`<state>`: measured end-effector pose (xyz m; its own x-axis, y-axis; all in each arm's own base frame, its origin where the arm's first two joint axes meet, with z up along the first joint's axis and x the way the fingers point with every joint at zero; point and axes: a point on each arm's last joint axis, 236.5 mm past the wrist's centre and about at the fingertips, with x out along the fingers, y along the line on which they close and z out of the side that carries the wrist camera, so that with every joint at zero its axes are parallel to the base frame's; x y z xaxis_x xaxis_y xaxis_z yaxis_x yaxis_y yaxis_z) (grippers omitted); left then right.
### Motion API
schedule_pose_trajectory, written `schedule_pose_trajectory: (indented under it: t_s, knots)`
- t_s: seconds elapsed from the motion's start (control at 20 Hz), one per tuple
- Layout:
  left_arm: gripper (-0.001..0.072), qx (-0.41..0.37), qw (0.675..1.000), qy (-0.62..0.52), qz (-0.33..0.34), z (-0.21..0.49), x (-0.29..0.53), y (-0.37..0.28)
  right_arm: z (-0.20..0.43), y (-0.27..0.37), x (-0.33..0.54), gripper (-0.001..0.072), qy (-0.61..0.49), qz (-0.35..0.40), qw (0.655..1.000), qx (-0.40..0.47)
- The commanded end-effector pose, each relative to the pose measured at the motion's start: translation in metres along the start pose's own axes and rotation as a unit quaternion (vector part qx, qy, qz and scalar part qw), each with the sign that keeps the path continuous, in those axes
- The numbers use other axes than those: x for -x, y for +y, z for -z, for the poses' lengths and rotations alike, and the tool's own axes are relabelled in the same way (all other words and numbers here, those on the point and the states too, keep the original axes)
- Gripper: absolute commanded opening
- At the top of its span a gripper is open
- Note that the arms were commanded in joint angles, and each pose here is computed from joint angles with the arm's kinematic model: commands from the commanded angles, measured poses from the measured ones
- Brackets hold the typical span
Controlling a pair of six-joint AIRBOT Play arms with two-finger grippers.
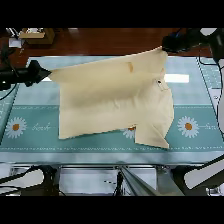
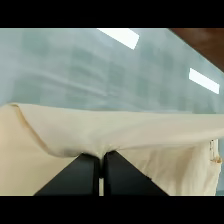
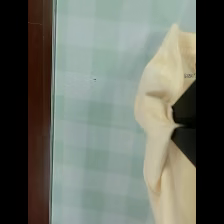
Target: Fold the shirts.
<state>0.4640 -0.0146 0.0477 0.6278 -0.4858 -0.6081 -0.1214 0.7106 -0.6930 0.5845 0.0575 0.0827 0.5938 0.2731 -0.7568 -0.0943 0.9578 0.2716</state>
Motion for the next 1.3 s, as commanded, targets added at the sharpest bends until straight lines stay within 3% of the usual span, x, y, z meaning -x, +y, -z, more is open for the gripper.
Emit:
schedule_pose_trajectory:
  t_s: [0.0,0.05,0.1,0.2,0.35,0.45,0.55,0.65,0.9,1.25]
  knots:
    - [0.0234,0.023,1.0,0.018,-0.005,0.006,-0.019,0.021,0.016,-0.008,-0.014,0.0261,0.031,0.001,0.999,0.006]
    - [0.0356,0.024,1.0,0.018,-0.001,0.0,-0.009,0.021,0.02,-0.014,-0.003,0.0346,0.042,0.006,0.999,0.033]
    - [0.0406,0.023,0.999,0.023,0.009,-0.007,0.007,0.019,0.024,-0.026,0.016,0.037,0.057,0.025,0.996,0.064]
    - [0.0406,0.02,0.997,0.068,0.021,-0.007,0.049,0.022,0.045,-0.068,0.068,0.0369,0.115,0.1,0.984,0.092]
    - [0.0405,0.074,0.972,0.205,-0.092,0.057,0.105,0.079,0.08,-0.114,0.131,0.0339,0.179,0.152,0.972,0.017]
    - [0.0406,0.08,0.949,0.26,-0.162,0.105,0.127,0.11,0.111,-0.13,0.145,0.0341,0.211,0.135,0.967,-0.031]
    - [0.0415,0.108,0.942,0.276,-0.157,0.152,0.12,0.113,0.144,-0.121,0.144,0.0424,0.229,0.061,0.968,-0.081]
    - [0.0594,0.147,0.931,0.301,-0.145,0.2,0.109,0.118,0.173,-0.114,0.14,0.0459,0.241,0.005,0.963,-0.121]
    - [0.0607,0.178,0.91,0.351,-0.127,0.268,0.094,0.123,0.211,-0.12,0.131,0.0459,0.253,-0.006,0.955,-0.158]
    - [0.0597,0.173,0.941,0.273,-0.097,0.246,0.033,0.104,0.201,-0.118,0.129,0.0458,0.228,-0.01,0.961,-0.155]
